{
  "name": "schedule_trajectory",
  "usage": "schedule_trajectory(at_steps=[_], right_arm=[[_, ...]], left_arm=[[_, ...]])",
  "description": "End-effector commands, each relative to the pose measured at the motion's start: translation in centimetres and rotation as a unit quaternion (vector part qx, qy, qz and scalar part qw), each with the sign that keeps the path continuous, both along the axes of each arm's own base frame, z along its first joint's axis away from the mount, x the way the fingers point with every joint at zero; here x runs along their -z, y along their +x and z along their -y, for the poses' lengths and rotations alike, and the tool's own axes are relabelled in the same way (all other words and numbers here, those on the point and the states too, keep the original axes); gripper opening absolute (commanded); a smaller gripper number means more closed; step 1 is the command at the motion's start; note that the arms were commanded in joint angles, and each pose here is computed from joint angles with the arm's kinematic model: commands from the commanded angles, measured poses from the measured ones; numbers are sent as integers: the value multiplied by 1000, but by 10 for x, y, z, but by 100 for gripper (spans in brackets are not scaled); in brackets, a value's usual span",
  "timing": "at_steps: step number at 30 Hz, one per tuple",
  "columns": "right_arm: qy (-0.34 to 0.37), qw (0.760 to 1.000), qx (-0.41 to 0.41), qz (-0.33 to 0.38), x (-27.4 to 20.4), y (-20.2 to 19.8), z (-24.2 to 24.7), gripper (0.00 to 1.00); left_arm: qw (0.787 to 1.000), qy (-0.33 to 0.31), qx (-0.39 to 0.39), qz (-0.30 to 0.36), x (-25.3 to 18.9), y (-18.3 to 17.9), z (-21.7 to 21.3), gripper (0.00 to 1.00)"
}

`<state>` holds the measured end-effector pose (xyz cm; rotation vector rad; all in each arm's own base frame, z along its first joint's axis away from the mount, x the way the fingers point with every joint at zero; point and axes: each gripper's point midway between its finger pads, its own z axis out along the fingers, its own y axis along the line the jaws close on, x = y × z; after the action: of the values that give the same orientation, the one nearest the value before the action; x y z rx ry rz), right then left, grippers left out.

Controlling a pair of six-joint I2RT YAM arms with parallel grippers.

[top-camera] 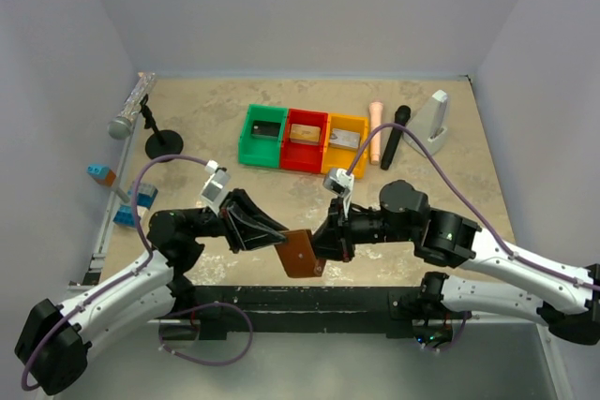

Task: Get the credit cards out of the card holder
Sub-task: Open the card holder.

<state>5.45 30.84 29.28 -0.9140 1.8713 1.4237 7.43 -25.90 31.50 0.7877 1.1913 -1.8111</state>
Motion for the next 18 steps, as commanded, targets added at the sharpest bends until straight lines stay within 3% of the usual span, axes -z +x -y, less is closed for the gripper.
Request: schedule_trajectory(at_steps=[1,3,7,8,10,11,14,18], right_arm=[[1,1000,14,14,-11,2,11,0],[-10,999,30,21,-10,6,17,0],[-76,992,93,34,3,26,36,0],[-97,987,120,40,7,35,42,0],[-141,975,162,54,15,50,54,0],[-161,966,191,65,15,61,60,0],[-232,930,270,90,24,86,80,0],[-318,875,348,112,33,108,95,0]], left_arm=[[997,-36,-50,45,-22,8,-6,16],[996,-23,-89,24,-11,22,-8,22],[979,2,-193,-64,7,61,-21,56],[972,8,-217,-94,11,70,-25,98],[946,13,-266,-182,23,87,-35,100],[945,5,-270,-184,23,87,-38,100],[956,-4,-240,-168,13,79,-33,100],[959,64,-206,-186,21,76,-8,100]])
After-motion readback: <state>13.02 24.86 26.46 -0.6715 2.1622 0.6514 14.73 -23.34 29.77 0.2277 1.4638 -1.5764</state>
